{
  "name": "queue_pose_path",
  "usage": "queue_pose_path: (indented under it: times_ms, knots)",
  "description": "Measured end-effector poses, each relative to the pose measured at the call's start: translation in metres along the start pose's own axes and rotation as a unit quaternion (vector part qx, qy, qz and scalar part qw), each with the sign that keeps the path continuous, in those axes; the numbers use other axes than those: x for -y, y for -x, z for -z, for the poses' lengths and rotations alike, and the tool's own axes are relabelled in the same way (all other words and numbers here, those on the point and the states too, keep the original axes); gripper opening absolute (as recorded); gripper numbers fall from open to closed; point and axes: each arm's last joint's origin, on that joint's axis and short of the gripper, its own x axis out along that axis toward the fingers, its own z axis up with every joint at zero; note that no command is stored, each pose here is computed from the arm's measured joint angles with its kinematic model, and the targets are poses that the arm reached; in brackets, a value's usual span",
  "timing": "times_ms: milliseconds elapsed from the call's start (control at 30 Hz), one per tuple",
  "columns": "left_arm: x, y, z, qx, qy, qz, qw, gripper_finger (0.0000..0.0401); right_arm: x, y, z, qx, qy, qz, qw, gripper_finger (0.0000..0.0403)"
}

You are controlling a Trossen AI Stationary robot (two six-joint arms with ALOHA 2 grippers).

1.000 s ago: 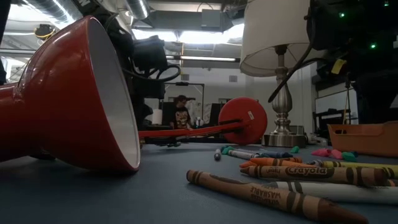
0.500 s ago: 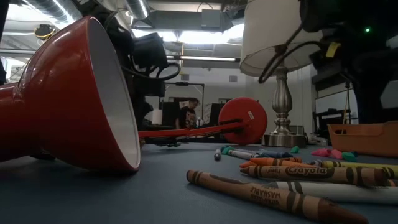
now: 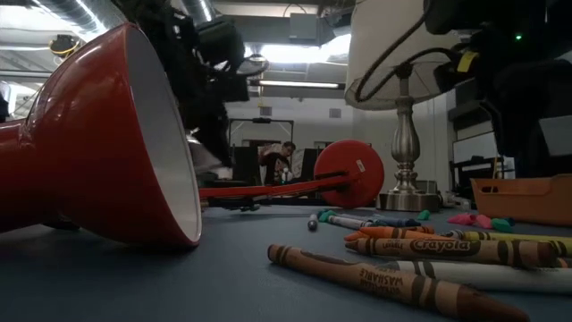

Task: Sort crayons
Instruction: Put the gray crayon into the blue bin

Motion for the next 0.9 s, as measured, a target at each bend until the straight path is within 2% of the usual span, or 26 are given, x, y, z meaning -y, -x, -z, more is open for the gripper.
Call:
queue_pose_path:
  times_ms: [167,300,433,667,900]
  knots:
    - [-0.030,0.010,-0.014,0.021,0.036,-0.048,0.998,0.0005,-0.004,0.000,-0.006,0.033,0.013,-0.022,0.999,0.0150]
    - [-0.056,0.016,-0.016,0.030,0.068,-0.074,0.995,0.0005,-0.007,0.001,-0.011,0.055,0.022,-0.036,0.998,0.0150]
    - [-0.079,0.017,-0.005,0.012,0.100,-0.094,0.990,0.0005,-0.009,0.002,-0.014,0.072,0.024,-0.047,0.996,0.0150]
    - [-0.109,0.020,0.025,-0.066,0.152,-0.105,0.981,0.0005,-0.013,0.003,-0.020,0.103,0.027,-0.066,0.992,0.0150]
    - [-0.126,0.023,0.036,-0.075,0.180,-0.120,0.973,0.0005,-0.019,0.006,-0.029,0.151,0.018,-0.096,0.984,0.0150]
